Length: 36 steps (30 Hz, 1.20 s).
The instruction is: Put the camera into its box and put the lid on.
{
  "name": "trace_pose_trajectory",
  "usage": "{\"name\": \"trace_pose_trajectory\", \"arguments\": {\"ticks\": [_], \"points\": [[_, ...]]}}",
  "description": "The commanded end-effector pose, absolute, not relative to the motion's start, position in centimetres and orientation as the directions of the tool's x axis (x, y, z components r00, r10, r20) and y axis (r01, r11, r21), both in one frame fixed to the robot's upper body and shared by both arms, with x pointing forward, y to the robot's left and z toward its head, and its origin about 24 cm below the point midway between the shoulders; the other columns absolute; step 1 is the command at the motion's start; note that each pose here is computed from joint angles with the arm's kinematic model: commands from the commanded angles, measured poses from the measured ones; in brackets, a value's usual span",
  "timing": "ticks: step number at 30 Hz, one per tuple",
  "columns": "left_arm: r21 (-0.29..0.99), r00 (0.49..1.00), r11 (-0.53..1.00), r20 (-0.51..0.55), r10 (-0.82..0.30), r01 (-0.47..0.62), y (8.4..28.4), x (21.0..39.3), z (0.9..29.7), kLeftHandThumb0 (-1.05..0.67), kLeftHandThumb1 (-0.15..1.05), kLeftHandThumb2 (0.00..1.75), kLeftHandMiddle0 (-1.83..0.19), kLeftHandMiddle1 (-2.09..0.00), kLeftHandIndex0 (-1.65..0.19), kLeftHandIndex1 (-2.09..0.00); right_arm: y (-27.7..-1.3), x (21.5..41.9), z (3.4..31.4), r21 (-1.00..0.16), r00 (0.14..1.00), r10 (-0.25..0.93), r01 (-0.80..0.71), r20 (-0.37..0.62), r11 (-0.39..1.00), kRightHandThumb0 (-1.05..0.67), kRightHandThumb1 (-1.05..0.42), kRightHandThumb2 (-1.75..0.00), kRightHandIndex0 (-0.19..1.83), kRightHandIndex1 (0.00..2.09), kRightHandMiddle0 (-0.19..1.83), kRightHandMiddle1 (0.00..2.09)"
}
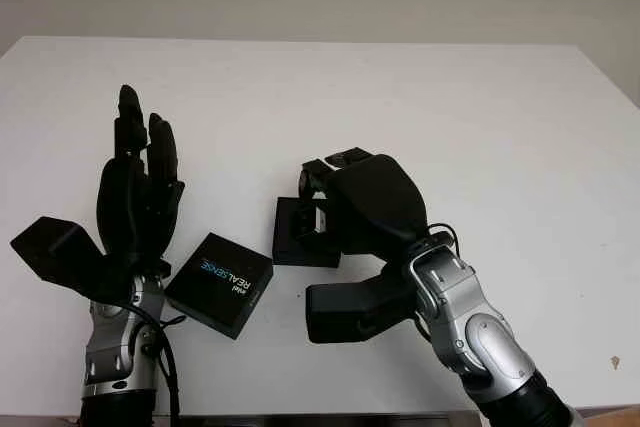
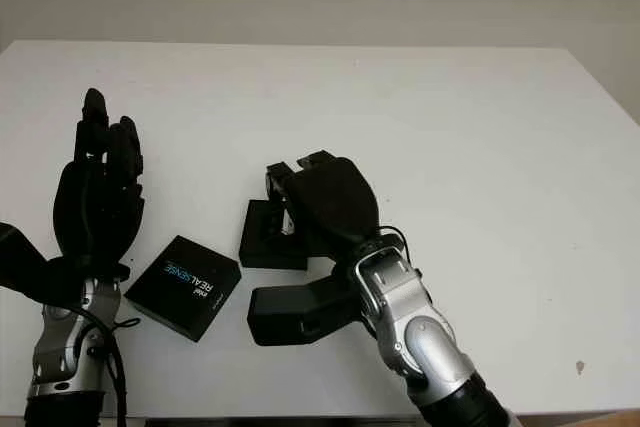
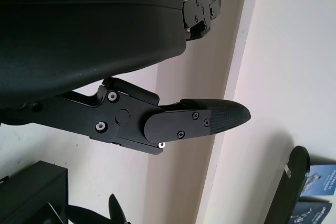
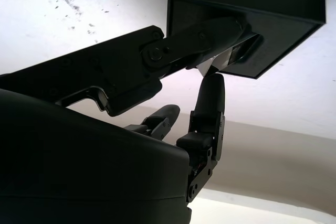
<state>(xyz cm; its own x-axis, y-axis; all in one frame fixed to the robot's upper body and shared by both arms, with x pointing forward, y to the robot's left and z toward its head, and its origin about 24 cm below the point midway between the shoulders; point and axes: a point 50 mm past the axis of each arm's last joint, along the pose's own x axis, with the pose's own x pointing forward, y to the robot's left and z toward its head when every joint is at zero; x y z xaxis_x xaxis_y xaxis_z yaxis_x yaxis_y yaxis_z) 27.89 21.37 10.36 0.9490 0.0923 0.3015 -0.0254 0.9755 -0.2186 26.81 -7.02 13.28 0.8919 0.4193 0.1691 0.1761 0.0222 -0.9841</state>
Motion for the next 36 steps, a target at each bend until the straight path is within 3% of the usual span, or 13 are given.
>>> {"name": "trace_pose_trajectory", "arguments": {"ticks": [1,11,21,22,25,27,36], "points": [[-0.221,0.942,0.975,0.323,0.094,-0.022,21.3,28.0,10.8,-0.67,1.05,0.45,0.19,0.0,0.19,0.0,-6.9,26.6,13.7,-0.98,0.889,0.421,0.196,0.182,0.008,-0.68,-0.87,-0.05,0.49,0.28,0.4,1.09],[-0.219,0.941,0.975,0.324,0.098,-0.026,21.3,28.0,10.8,-0.68,1.05,0.46,0.19,0.0,0.19,0.0,-6.9,26.5,13.9,-0.978,0.891,0.424,0.203,0.161,-0.055,-0.65,-0.85,-0.05,0.53,0.26,0.47,1.08],[-0.222,0.94,0.975,0.325,0.102,-0.029,21.2,28.0,10.8,-0.68,1.05,0.45,0.19,0.0,0.19,0.0,-6.8,26.5,13.5,-0.978,0.891,0.424,0.201,0.16,-0.054,-0.53,-0.87,-0.06,0.62,0.32,0.58,1.28],[-0.224,0.94,0.974,0.323,0.105,-0.031,21.2,28.0,10.7,-0.68,1.05,0.45,0.19,0.0,0.19,0.0,-6.8,26.5,13.4,-0.977,0.89,0.424,0.205,0.164,-0.051,-0.5,-0.88,-0.06,0.63,0.38,0.61,1.22],[-0.217,0.941,0.976,0.324,0.102,-0.031,21.2,28.0,10.7,-0.68,1.05,0.45,0.19,0.0,0.19,0.0,-6.7,26.5,13.3,-0.977,0.886,0.43,0.21,0.172,-0.042,-0.43,-0.88,-0.05,0.46,0.92,0.65,1.15],[-0.226,0.941,0.974,0.322,0.104,-0.03,21.2,28.0,10.7,-0.68,1.05,0.44,0.19,0.0,0.19,0.0,-6.7,26.5,13.3,-0.976,0.882,0.437,0.215,0.179,-0.035,-0.42,-0.88,-0.05,0.43,1.04,0.65,1.15],[-0.226,0.942,0.973,0.316,0.113,-0.041,21.2,27.9,10.6,-0.67,1.05,0.41,0.19,0.0,0.19,0.0,-6.7,26.9,12.9,-0.976,0.865,0.463,0.218,0.195,0.003,-0.4,-0.87,-0.05,0.36,1.12,0.65,1.16]]}}
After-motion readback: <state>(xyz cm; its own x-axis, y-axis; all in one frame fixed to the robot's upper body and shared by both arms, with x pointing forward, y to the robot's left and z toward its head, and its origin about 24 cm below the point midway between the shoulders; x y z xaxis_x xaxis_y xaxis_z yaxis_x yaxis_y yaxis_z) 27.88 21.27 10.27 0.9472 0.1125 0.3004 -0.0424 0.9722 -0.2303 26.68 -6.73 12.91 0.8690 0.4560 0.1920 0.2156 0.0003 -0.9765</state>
